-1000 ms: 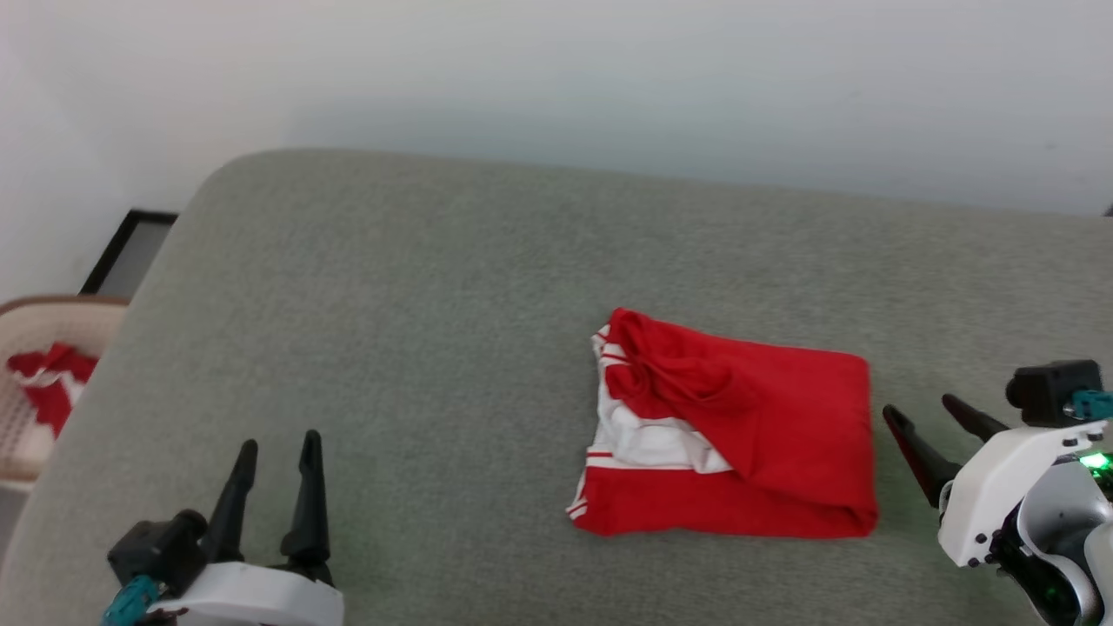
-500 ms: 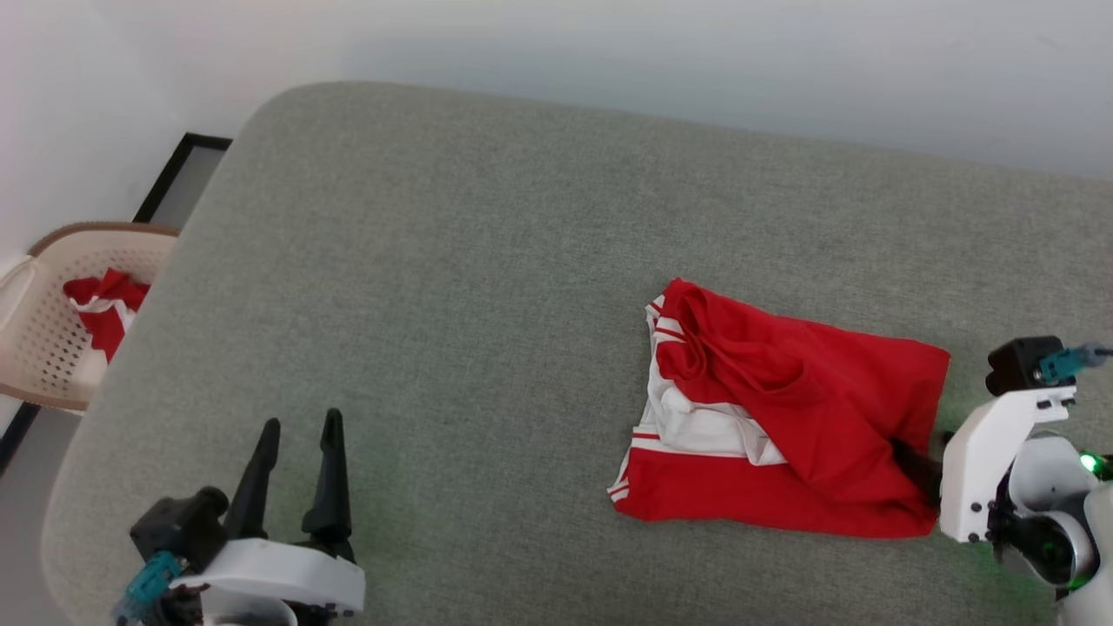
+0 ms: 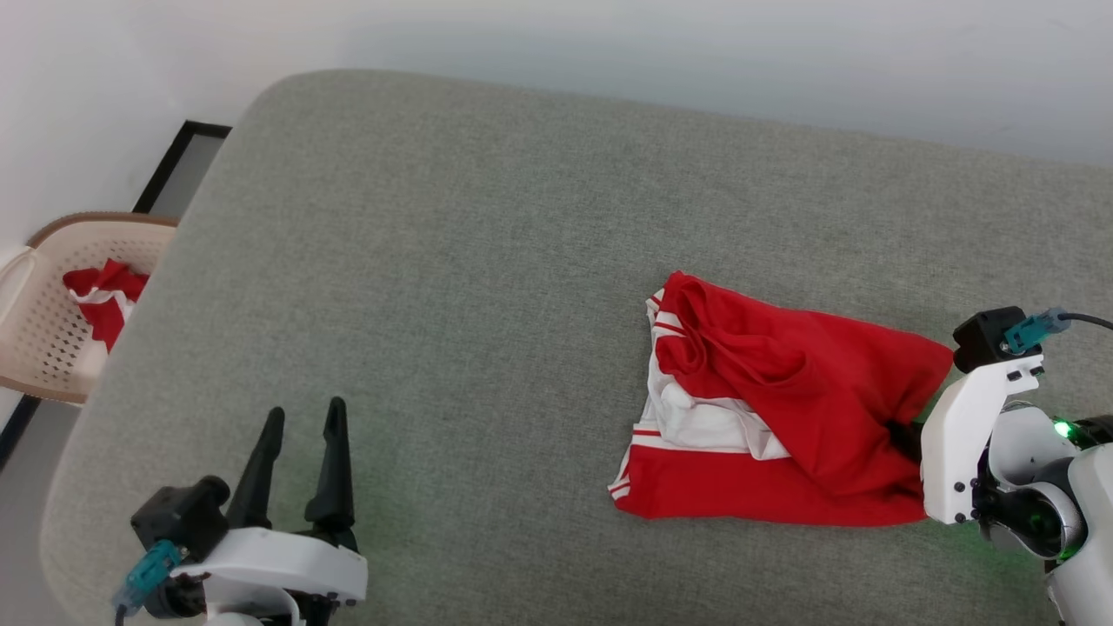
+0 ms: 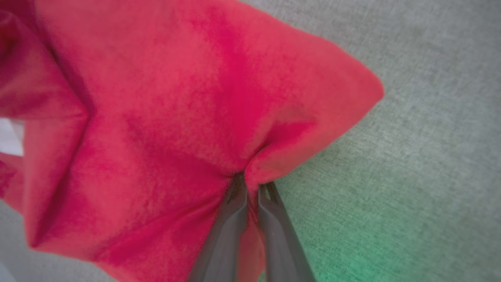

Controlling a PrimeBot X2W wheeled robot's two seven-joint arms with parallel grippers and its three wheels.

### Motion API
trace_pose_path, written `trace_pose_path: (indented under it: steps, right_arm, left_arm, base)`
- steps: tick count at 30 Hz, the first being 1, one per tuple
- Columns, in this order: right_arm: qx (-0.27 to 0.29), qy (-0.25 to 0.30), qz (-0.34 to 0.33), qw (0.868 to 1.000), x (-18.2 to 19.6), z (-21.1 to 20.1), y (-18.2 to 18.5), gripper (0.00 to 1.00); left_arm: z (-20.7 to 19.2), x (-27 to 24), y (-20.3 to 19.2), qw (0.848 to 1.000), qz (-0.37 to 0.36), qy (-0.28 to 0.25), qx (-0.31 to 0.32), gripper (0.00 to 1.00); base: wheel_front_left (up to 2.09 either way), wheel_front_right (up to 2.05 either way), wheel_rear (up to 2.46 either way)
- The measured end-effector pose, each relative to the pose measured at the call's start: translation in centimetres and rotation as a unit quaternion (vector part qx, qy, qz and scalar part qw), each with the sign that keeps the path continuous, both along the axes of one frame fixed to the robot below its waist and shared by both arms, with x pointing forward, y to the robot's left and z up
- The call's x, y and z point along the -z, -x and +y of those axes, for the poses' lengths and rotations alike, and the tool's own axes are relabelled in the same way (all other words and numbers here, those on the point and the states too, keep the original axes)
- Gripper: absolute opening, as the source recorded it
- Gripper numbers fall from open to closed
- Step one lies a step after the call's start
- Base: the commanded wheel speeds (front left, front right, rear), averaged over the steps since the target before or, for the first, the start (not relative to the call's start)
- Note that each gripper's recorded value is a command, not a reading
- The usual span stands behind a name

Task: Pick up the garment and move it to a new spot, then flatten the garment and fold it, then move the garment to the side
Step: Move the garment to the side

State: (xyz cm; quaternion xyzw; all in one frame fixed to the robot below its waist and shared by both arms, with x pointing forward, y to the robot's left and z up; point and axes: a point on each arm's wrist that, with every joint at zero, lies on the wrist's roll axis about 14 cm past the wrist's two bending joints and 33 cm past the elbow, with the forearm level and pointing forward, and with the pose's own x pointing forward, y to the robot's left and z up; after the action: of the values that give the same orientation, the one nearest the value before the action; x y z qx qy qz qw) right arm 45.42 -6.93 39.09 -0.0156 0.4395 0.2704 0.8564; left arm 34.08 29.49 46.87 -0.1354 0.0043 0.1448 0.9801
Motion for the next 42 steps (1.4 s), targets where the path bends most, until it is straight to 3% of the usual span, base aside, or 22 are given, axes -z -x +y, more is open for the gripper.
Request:
trace_pose_path:
  steps: [12, 26, 42]
  right_arm:
    - [0.006, 0.022, -0.052, 0.998, -2.9, -2.6, -1.9, 0.00]
    - [0.052, 0.071, -0.127, 0.988, -7.1, -10.4, -4.3, 0.00]
    - [0.132, 0.181, -0.219, 0.950, -11.4, -23.4, -5.1, 0.00]
  left_arm:
    - [-1.1, -1.1, -1.7, 0.999, -0.017, -0.009, 0.030, 1.00]
    - [-7.6, -3.4, -8.7, 0.987, -0.058, -0.024, 0.149, 1.00]
    - [-18.2, -3.1, -16.7, 0.945, -0.082, -0.037, 0.316, 1.00]
  base:
    - [0.00, 0.00, 0.00]
    - [0.00, 0.00, 0.00]
    - [0.00, 0.00, 0.00]
